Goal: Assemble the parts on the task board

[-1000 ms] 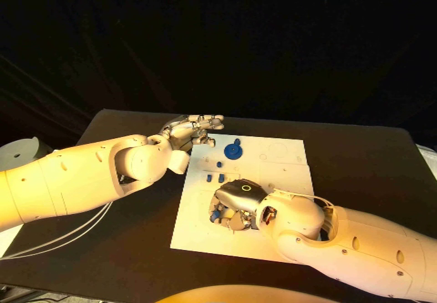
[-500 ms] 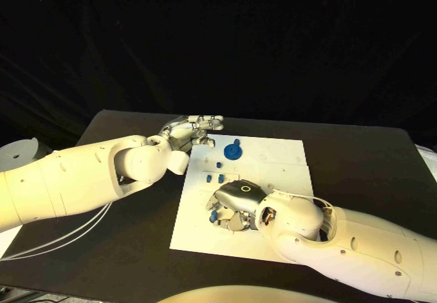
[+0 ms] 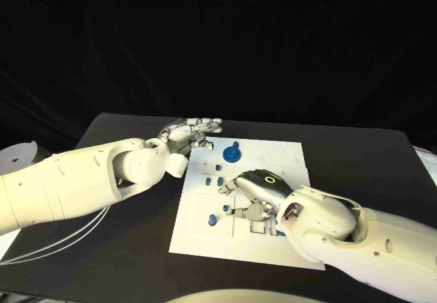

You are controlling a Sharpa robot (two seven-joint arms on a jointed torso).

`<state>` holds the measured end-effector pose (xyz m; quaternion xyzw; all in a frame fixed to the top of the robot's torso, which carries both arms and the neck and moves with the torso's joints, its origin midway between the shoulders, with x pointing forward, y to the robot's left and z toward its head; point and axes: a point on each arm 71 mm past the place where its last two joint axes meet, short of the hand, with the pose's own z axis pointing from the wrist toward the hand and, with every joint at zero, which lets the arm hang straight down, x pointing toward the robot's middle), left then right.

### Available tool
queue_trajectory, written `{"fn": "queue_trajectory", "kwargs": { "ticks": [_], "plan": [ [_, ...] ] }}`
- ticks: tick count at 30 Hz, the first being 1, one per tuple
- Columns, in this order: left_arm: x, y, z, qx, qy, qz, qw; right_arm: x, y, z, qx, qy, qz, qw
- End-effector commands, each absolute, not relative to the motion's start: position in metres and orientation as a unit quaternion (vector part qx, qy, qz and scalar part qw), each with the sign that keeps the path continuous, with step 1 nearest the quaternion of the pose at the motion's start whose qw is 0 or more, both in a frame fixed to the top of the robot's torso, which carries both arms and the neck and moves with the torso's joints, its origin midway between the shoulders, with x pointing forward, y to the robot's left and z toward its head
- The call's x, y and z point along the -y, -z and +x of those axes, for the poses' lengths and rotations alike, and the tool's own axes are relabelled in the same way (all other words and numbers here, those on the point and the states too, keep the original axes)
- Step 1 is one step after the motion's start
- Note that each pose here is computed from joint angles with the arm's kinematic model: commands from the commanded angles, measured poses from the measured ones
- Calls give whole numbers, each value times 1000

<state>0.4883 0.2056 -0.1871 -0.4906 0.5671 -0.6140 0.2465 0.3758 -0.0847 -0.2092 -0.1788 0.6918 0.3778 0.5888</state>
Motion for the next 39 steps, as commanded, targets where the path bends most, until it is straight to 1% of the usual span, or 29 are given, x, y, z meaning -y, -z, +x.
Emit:
{"fn": "queue_trajectory", "kwargs": {
  "ticks": [1,4,7,11,16,23,27,31,39],
  "plan": [
    [-205,186,488,-568,620,-485,241,108,191,384,-684,-427,-81,586],
    [-207,186,488,-568,618,-486,242,135,180,389,-684,-427,-31,591],
    [-209,187,488,-567,617,-488,245,163,175,391,-691,-407,9,597],
    [-209,186,488,-567,617,-488,246,189,179,390,-722,-367,40,586],
    [-208,187,488,-567,617,-487,245,210,194,382,-774,-296,54,557],
    [-209,187,488,-567,617,-487,245,219,211,370,-813,-219,43,538],
    [-209,187,487,-566,617,-488,246,222,221,366,-828,-186,37,528],
    [-210,187,487,-566,616,-488,246,222,228,364,-835,-173,36,520],
    [-211,187,487,-566,616,-488,246,211,239,362,-840,-177,36,511]
  ]
}}
